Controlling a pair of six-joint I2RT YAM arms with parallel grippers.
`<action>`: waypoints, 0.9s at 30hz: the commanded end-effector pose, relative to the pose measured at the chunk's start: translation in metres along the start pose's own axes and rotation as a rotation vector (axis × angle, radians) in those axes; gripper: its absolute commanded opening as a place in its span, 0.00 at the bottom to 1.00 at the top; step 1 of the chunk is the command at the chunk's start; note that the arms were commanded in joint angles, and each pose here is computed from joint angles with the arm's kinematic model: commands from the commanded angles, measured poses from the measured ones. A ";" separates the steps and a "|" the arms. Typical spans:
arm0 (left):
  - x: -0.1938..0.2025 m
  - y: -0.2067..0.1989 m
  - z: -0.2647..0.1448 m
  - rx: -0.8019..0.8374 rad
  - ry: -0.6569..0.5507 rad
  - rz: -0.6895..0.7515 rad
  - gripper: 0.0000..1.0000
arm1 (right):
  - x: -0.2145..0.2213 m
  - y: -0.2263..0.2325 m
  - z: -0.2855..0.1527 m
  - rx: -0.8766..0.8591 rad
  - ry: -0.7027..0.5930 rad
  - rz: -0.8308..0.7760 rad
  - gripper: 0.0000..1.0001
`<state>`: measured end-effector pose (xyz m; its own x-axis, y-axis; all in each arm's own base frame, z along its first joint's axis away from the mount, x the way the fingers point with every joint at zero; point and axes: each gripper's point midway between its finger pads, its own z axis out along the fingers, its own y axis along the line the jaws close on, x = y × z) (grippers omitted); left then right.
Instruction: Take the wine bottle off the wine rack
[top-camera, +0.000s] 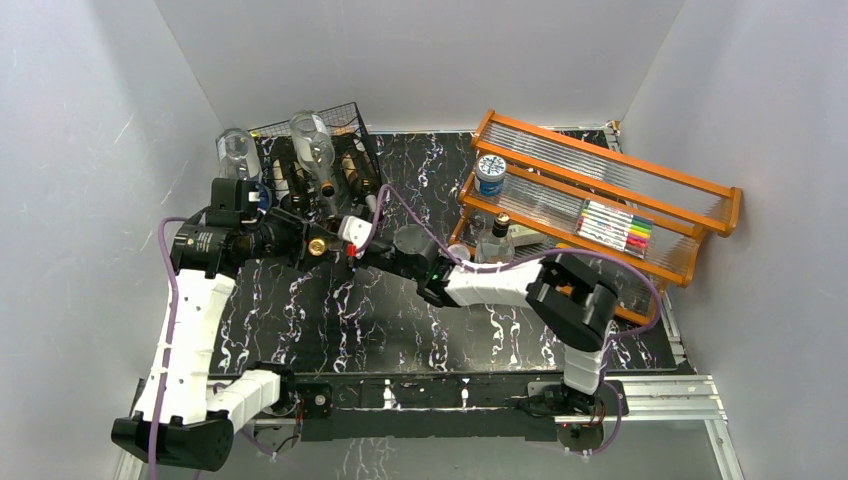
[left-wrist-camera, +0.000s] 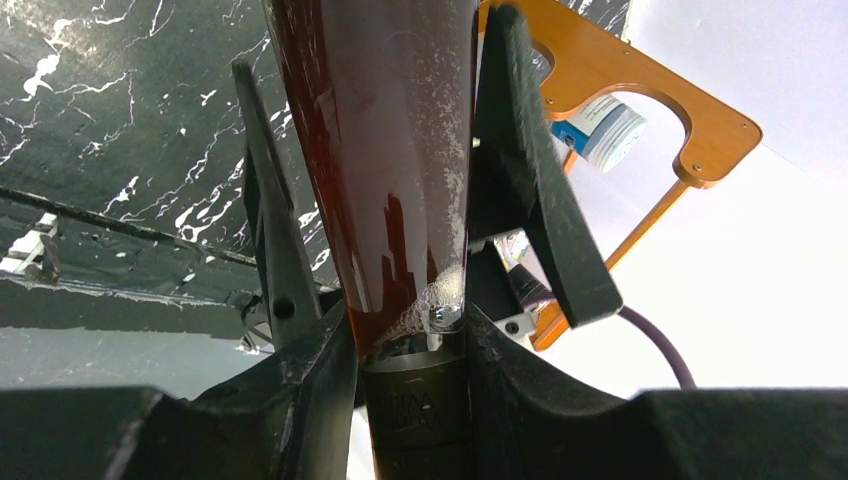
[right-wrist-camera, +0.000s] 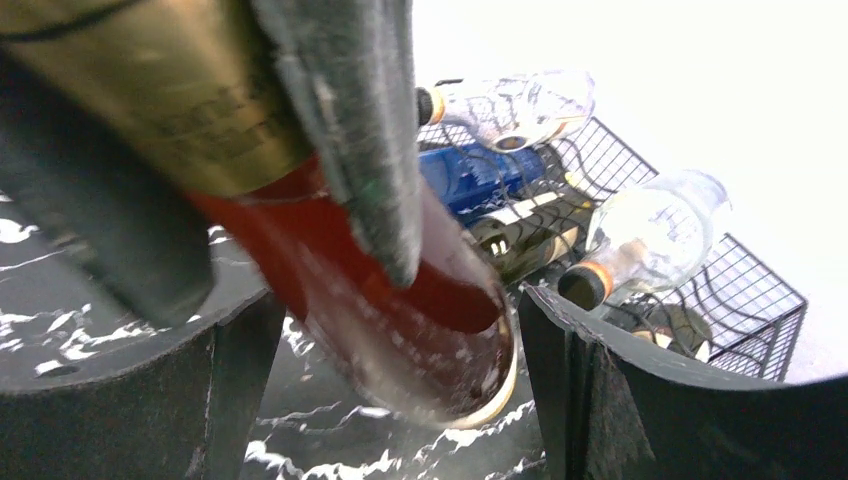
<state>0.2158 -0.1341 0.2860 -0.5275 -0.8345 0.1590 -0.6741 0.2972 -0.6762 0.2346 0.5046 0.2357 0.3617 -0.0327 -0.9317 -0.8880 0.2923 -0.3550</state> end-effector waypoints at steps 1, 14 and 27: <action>0.027 -0.068 -0.045 0.349 0.060 0.180 0.00 | -0.045 -0.032 0.024 0.131 -0.206 -0.091 0.98; 0.019 -0.065 -0.038 0.361 0.020 0.176 0.76 | -0.041 -0.035 0.030 0.172 -0.231 0.004 0.32; 0.006 -0.076 -0.044 0.406 -0.109 0.436 0.98 | -0.030 -0.049 -0.003 0.286 -0.112 0.221 0.06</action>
<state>0.2361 -0.1457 0.3366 -0.6302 -0.7756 -0.0351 -0.3603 0.3322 -0.8717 0.2627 0.5066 0.1828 0.1972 -0.0572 -0.9787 -0.8783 0.4333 -0.2022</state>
